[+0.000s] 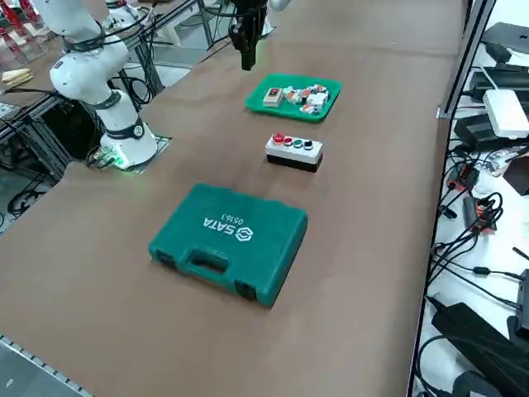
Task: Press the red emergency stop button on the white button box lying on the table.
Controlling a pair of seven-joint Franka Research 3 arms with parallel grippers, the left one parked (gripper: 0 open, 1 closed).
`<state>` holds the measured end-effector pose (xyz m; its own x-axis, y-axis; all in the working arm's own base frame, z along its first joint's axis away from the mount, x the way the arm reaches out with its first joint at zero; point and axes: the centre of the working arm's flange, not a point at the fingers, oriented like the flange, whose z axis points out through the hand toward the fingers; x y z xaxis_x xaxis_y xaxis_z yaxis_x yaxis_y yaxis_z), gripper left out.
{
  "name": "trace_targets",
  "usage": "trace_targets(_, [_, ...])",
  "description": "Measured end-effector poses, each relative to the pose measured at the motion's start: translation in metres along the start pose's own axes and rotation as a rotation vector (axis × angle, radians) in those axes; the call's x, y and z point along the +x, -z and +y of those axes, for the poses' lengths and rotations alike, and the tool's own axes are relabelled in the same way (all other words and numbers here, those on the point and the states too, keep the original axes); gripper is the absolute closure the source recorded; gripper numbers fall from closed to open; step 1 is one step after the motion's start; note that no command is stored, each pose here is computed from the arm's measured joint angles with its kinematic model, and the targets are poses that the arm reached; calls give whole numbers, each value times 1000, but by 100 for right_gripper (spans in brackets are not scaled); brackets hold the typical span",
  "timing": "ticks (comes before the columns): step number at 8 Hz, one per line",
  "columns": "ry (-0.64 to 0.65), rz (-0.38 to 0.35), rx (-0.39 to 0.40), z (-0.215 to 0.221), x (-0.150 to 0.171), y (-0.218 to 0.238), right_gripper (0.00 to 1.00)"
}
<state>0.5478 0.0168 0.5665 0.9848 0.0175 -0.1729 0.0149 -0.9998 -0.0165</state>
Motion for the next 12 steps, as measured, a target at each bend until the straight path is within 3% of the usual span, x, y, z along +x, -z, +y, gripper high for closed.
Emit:
trace_targets(4, [-1, -35, -16, -71, 7, -55, 98])
trace_targets(9, [-54, 72, -5, -78, 43, -175, 98])
trace_targets(12, [-67, 112, -1, -80, 38, -222, 98])
